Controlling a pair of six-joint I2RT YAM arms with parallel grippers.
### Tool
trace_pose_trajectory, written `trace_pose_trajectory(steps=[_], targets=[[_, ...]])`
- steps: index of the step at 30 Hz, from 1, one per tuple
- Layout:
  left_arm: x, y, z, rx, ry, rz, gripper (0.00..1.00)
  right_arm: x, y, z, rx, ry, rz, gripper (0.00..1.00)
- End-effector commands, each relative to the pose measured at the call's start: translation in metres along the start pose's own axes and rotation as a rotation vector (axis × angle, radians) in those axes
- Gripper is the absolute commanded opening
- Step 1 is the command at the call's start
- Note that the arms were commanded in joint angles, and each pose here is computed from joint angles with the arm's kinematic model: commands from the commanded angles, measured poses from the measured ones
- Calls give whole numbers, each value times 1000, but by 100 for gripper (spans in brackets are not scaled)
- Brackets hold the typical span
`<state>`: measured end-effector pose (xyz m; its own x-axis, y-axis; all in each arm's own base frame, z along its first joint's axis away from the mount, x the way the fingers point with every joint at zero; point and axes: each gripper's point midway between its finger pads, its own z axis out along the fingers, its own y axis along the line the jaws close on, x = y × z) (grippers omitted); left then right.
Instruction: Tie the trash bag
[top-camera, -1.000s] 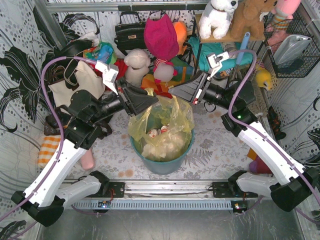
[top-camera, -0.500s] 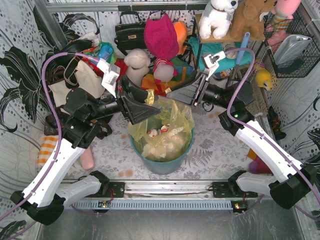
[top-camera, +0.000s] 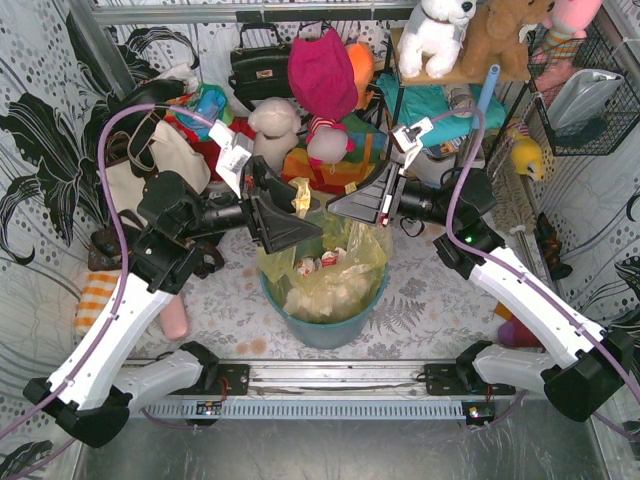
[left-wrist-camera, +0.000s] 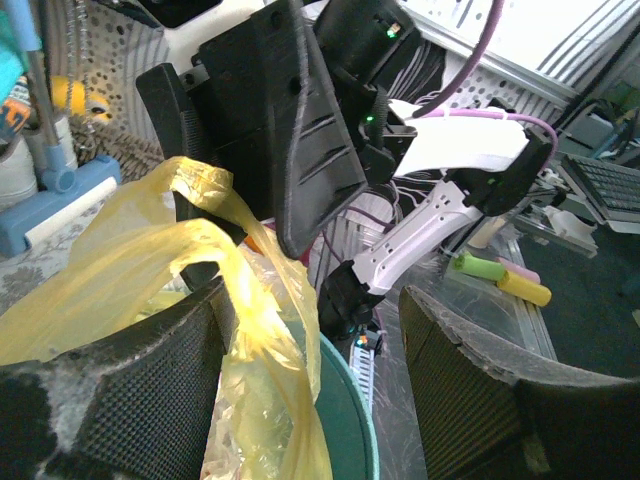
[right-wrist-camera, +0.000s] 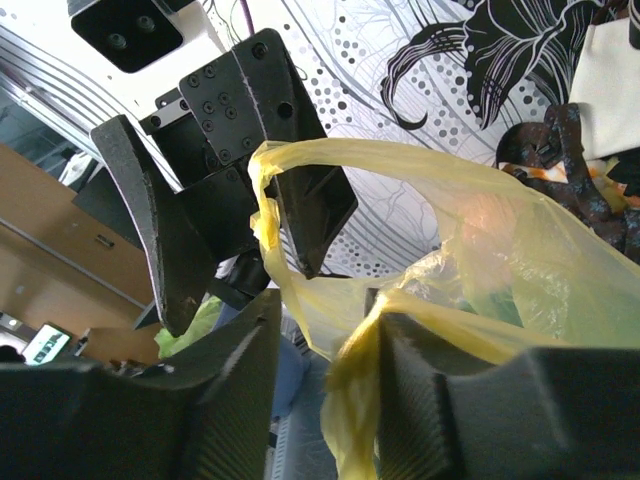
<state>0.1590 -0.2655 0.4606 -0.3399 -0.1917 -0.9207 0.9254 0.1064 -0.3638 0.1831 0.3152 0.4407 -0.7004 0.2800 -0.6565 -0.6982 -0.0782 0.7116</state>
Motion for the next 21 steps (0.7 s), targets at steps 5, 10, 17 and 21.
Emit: trace_pose_trajectory(steps=[5, 10, 17, 21], targets=[[-41, -36, 16, 292, -101, 6, 75, -48, 45, 12, -63, -123, -143, 34], [-83, -34, 26, 211, -173, 53, 75, -95, 52, 19, 28, -264, -200, 26], [-153, -33, 16, -2, -357, 174, 73, -138, 84, 22, 30, -374, -324, 24], [-171, -31, 4, -92, -439, 203, 73, -154, 100, 18, 60, -414, -394, 22]])
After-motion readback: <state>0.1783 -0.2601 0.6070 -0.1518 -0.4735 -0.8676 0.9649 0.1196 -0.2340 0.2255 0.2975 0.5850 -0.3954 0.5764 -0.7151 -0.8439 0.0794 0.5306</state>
